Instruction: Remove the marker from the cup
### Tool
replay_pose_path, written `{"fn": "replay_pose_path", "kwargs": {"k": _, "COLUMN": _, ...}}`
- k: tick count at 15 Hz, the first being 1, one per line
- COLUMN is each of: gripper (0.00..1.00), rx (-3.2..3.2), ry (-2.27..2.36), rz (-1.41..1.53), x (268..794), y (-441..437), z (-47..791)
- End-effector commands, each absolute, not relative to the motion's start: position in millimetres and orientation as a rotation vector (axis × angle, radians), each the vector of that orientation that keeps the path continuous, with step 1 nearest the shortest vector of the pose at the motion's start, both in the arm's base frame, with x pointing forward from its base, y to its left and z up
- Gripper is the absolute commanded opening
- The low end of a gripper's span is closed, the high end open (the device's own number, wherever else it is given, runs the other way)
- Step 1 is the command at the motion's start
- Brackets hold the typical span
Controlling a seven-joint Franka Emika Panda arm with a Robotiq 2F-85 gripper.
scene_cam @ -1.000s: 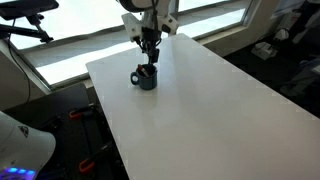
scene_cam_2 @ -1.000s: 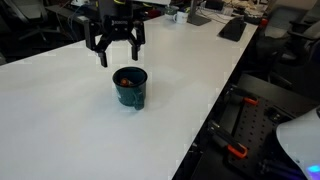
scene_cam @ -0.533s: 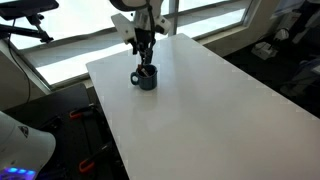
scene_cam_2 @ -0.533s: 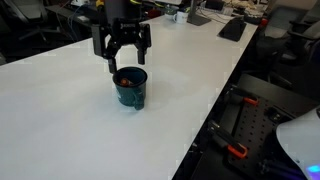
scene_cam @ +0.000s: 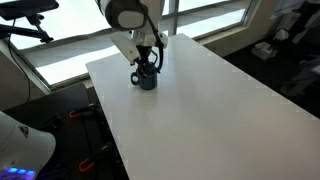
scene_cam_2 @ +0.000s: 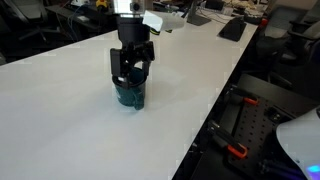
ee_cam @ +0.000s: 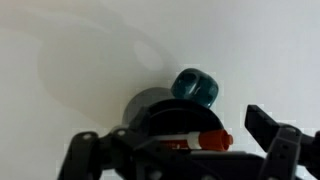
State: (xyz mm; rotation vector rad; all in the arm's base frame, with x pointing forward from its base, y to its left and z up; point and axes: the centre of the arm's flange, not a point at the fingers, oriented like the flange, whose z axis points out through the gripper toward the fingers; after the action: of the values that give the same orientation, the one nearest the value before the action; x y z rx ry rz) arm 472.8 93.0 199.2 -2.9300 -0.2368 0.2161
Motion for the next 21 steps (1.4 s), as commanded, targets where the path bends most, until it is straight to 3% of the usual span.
{"fn": "replay_pose_path", "kwargs": {"k": 1, "gripper": 1.00, "rx": -2.896, "ry": -0.225, "rz": 0.134, "x": 470, "y": 93, "z": 188}}
{"fn": "replay_pose_path", "kwargs": {"k": 21, "gripper": 1.00, "rx": -2.892, "ry": -0.466, "rz": 0.227, "x": 467, "y": 114, "z": 236}}
